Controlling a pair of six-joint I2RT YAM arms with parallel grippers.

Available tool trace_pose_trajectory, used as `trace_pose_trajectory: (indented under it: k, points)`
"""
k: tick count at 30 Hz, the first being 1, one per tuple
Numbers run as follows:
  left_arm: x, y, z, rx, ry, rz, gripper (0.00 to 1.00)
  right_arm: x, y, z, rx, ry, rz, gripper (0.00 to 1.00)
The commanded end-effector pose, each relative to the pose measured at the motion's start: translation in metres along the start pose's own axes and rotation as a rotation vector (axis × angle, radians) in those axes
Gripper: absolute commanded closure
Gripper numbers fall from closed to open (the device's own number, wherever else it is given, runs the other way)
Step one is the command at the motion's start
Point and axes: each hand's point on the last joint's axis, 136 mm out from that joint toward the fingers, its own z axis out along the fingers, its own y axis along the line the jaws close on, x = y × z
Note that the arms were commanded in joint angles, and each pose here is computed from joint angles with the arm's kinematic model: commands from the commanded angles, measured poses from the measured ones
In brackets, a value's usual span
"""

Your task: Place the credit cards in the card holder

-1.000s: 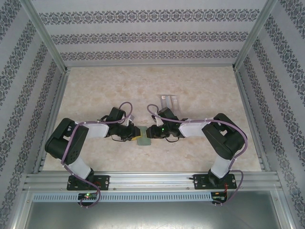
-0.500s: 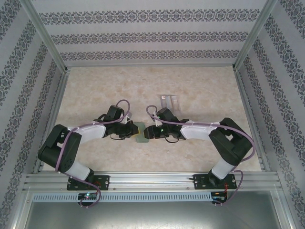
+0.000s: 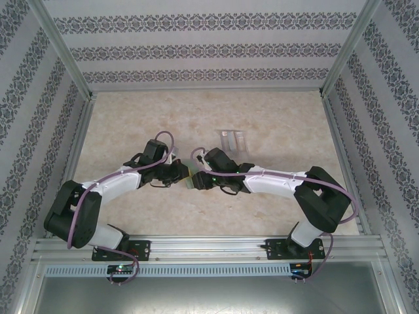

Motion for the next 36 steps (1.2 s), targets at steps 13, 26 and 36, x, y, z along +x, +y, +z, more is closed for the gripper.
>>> trace_pose_trajectory:
  k: [13,26,36]
  points:
    - [0.012,-0.064,-0.008,0.228,0.159,0.124,1.0,-0.032,-0.003,-0.013,-0.015,-0.119,-0.031,0.56]
    - [0.016,-0.062,0.003,0.229,0.257,0.079,1.0,-0.05,-0.007,-0.036,-0.226,-0.212,0.063,0.64]
    - [0.014,-0.068,0.006,0.267,0.322,0.011,1.0,-0.032,-0.026,-0.023,-0.082,-0.182,-0.021,0.61]
